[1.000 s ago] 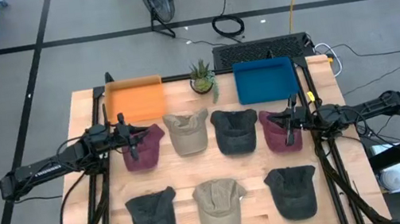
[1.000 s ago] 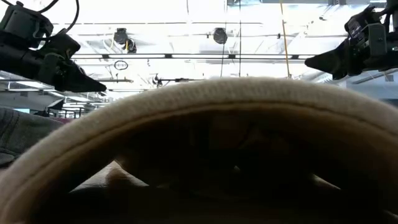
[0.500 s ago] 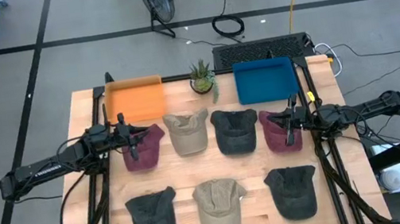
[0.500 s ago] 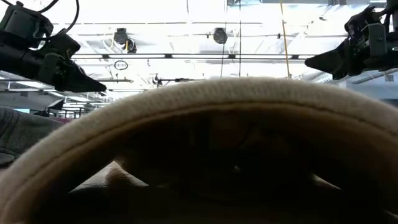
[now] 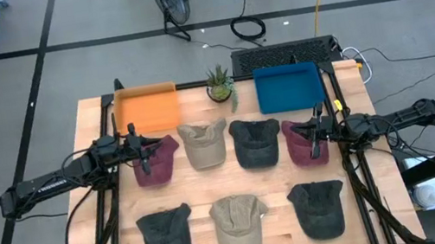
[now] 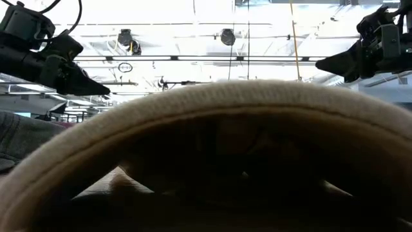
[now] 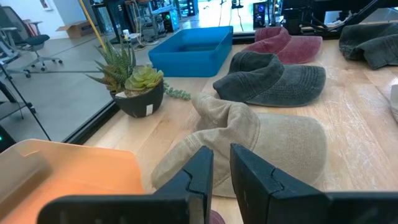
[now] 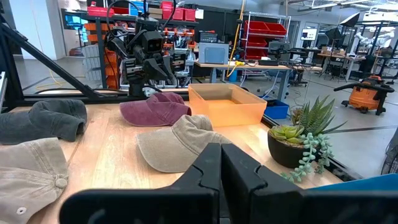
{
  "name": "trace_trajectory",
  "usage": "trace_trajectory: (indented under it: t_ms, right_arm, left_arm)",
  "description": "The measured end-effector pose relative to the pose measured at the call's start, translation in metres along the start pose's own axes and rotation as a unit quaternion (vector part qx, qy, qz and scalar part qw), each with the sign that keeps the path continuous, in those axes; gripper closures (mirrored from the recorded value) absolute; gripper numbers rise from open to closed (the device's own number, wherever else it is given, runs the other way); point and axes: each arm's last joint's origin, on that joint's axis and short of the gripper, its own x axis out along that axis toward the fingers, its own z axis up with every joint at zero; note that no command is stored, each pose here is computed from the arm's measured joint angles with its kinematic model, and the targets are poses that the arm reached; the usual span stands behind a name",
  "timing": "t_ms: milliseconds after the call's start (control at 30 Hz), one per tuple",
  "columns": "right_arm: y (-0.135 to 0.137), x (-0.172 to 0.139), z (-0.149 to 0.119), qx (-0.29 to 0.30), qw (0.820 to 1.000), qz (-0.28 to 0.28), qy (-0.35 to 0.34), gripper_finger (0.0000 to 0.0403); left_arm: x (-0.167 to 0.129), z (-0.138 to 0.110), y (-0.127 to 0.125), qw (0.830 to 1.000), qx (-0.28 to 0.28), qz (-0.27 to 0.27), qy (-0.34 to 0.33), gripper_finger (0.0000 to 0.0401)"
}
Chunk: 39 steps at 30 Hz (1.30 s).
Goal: Pick & Place hat
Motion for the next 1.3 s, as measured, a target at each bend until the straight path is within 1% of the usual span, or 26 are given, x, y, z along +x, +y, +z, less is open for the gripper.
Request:
trace_trajectory:
  t_ms: [933,1100,1300]
  right_arm:
    - [0.0,0.0,0.0,0.0,1.0,0.0,0.0,0.0403]
    - [0.0,0.0,0.0,0.0,1.0,0.0,0.0,0.0403]
    - [0.0,0.0,0.0,0.0,1.0,0.0,0.0,0.0403]
  left_arm:
    - [0.0,-0.0002,0.0,1.0,0.0,0.0,0.0,0.0339]
    - [0.0,0.0009,0.0001,1.0,0.03,0.001,-0.004,0.0338]
    - [0.0,0.0007,0.0002,1.0,0.026,0.001,-0.004,0.0338]
